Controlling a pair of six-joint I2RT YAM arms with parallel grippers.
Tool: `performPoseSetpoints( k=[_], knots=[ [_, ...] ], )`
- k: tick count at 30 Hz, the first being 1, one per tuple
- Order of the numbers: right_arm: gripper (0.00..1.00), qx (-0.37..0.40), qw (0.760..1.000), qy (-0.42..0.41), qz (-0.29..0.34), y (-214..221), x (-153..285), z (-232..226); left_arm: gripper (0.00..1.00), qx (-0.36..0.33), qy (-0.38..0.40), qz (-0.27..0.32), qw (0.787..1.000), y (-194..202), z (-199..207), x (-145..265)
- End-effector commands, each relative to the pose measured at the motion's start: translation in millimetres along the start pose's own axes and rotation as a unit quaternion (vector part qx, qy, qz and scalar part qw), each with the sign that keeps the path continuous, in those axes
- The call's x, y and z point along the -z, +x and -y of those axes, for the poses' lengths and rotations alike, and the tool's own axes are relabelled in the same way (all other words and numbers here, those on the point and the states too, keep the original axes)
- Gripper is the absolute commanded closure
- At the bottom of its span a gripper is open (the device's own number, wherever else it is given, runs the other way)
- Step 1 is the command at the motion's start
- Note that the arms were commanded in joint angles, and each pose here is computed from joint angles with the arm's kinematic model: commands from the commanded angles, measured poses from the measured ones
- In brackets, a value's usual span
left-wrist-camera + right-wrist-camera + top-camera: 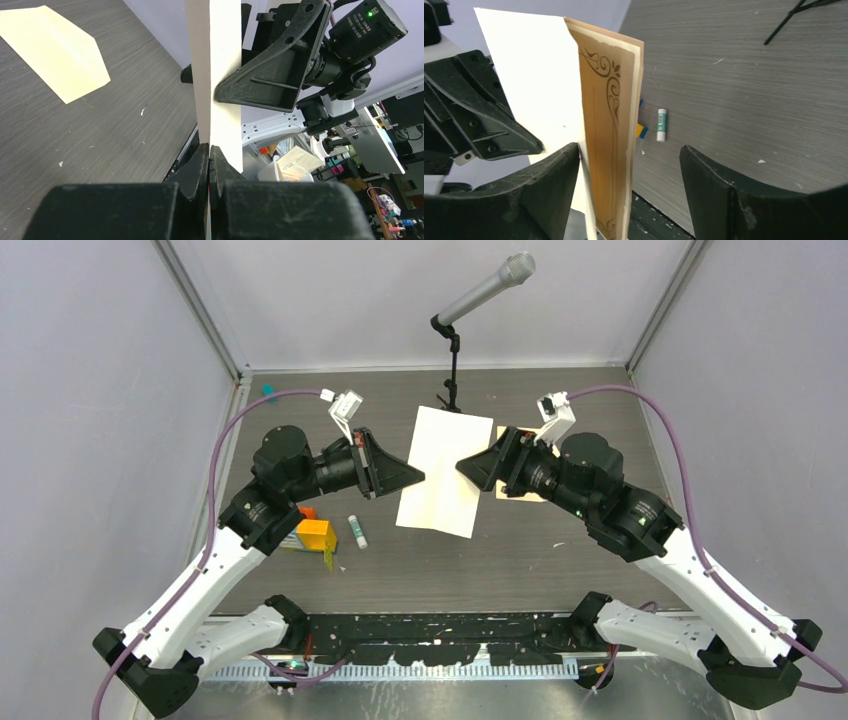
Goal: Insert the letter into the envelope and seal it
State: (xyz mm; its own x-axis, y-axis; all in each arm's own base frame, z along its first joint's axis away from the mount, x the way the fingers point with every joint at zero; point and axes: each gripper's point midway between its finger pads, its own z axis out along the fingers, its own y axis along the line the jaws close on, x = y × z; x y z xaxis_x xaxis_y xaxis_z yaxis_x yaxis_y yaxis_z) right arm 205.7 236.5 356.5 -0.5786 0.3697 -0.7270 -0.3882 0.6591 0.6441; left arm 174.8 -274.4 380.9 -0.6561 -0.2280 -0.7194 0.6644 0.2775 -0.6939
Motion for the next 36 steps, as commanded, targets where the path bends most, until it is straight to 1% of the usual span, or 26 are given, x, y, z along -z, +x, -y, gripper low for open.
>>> performPoseSetpoints(
  k=[1, 5, 7, 10, 11, 12, 15, 16, 18, 20, 24, 27, 30, 33, 36],
  knots=[
    [0.27, -0.026, 0.997, -0.070, 0.003, -5, -6, -30, 1.00, -0.015, 0.015, 0.019, 1.000, -13, 14, 4],
    [0.50, -0.043, 0.996, -0.079, -0.002, -2, -12, -33, 1.00, -0.014, -0.008, 0.015, 1.000, -10, 3, 3],
    [0.64, -0.049, 0.995, -0.082, -0.004, 0, -14, -33, 1.00, -0.015, -0.023, 0.013, 1.000, -9, -2, 4],
    [0.90, -0.051, 0.996, -0.076, -0.006, 2, -18, -31, 0.99, -0.017, -0.025, 0.006, 1.000, -6, -4, 4],
    [0.97, -0.050, 0.996, -0.074, -0.005, 2, -18, -30, 0.92, -0.017, -0.023, 0.003, 1.000, -5, -3, 4],
    [0.99, -0.048, 0.997, -0.068, -0.003, 0, -19, -28, 0.81, -0.019, -0.022, 0.000, 1.000, -5, -1, 5],
    [0.99, -0.026, 0.998, -0.054, 0.014, -9, -16, -25, 0.51, -0.040, -0.029, -0.009, 0.999, -6, 4, 13],
    [1.00, -0.018, 0.998, -0.053, 0.019, -13, -14, -25, 0.44, -0.053, -0.032, -0.009, 0.998, -8, 5, 17],
    [1.00, -0.004, 0.998, -0.065, 0.027, -21, -8, -30, 0.37, -0.069, -0.048, -0.009, 0.996, -10, 6, 25],
    [1.00, 0.011, 0.996, -0.080, 0.031, -27, -1, -36, 0.35, -0.078, -0.069, -0.006, 0.995, -13, 3, 35],
    [1.00, 0.024, 0.993, -0.113, 0.031, -34, 11, -50, 0.34, -0.077, -0.116, 0.037, 0.990, -31, -4, 55],
    [1.00, 0.026, 0.990, -0.133, 0.035, -38, 21, -58, 0.34, -0.059, -0.150, 0.067, 0.985, -42, -14, 67],
    [1.00, 0.022, 0.984, -0.172, 0.033, -39, 30, -73, 0.36, -0.021, -0.170, 0.067, 0.983, -43, -31, 67],
    [0.99, 0.011, 0.978, -0.204, 0.029, -39, 33, -86, 0.37, 0.016, -0.117, 0.055, 0.991, -40, -28, 51],
    [0.99, 0.000, 0.975, -0.219, 0.026, -40, 29, -92, 0.37, 0.042, -0.028, 0.037, 0.998, -39, -9, 34]
  ],
)
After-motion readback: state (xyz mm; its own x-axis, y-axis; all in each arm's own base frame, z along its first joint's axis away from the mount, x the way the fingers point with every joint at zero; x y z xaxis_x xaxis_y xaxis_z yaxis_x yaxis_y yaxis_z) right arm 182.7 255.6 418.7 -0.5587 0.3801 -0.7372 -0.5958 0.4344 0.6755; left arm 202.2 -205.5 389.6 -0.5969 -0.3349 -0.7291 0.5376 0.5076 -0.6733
